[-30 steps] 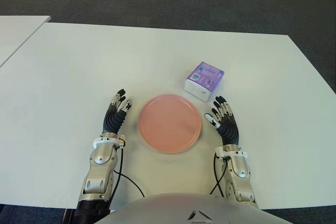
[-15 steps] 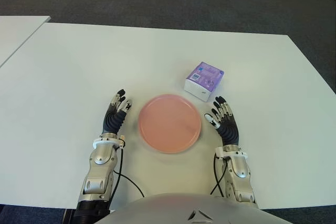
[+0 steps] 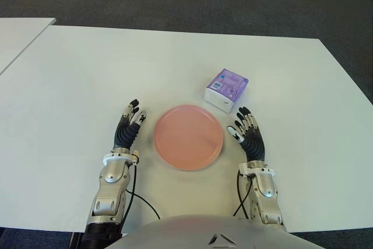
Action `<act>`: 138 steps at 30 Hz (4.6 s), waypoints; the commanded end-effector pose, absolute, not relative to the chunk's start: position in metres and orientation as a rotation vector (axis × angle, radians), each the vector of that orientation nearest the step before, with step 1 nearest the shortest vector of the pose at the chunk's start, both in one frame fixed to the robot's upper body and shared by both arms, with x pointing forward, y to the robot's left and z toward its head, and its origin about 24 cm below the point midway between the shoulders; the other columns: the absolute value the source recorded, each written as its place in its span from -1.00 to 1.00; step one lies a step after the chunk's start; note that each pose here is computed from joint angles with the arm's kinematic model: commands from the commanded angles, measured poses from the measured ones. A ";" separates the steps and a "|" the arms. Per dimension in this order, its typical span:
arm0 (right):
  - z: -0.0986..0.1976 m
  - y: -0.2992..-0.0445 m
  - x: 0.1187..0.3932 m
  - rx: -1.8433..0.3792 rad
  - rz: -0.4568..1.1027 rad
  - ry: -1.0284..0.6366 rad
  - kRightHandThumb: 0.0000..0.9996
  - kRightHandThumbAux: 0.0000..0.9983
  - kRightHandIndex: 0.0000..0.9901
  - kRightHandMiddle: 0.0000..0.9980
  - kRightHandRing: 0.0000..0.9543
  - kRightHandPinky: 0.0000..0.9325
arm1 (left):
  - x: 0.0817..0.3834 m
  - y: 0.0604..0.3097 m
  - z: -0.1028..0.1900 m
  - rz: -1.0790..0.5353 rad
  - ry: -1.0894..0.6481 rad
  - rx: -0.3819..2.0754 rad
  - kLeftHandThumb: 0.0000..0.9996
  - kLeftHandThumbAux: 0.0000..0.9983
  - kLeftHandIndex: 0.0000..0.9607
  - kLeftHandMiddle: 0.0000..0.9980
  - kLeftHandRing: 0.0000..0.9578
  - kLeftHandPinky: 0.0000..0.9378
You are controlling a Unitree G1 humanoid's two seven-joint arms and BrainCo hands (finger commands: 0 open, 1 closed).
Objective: Put the tissue paper into the plate.
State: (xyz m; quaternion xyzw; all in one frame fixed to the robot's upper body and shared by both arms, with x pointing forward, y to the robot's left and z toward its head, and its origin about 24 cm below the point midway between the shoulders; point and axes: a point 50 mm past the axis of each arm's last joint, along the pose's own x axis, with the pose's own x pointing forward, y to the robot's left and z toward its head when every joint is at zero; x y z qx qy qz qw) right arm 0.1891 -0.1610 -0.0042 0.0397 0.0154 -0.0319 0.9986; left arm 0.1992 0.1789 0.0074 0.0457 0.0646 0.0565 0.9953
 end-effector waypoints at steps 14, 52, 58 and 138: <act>-0.026 -0.177 0.188 -0.012 -0.070 0.082 -0.49 0.43 -1.00 -1.00 -1.00 -1.00 | 0.200 0.175 0.001 0.106 0.147 0.081 -1.00 -0.06 -1.00 -1.00 -1.00 -1.00; 0.200 -0.220 0.287 -0.693 -0.473 -0.481 -0.49 0.12 -1.00 -1.00 -1.00 -1.00 | 0.203 0.174 -0.002 0.104 0.123 0.082 -1.00 -0.08 -1.00 -1.00 -1.00 -1.00; 0.214 -0.215 0.297 -0.750 -0.440 -0.529 -0.40 0.10 -1.00 -1.00 -1.00 -1.00 | 0.203 0.174 -0.002 0.103 0.121 0.079 -1.00 -0.07 -1.00 -1.00 -1.00 -1.00; 0.089 -0.209 0.366 -2.430 0.901 -0.648 0.07 -0.32 -1.00 -1.00 -1.00 -1.00 | 0.199 0.180 -0.002 0.146 0.160 0.082 -1.00 -0.08 -1.00 -1.00 -1.00 -1.00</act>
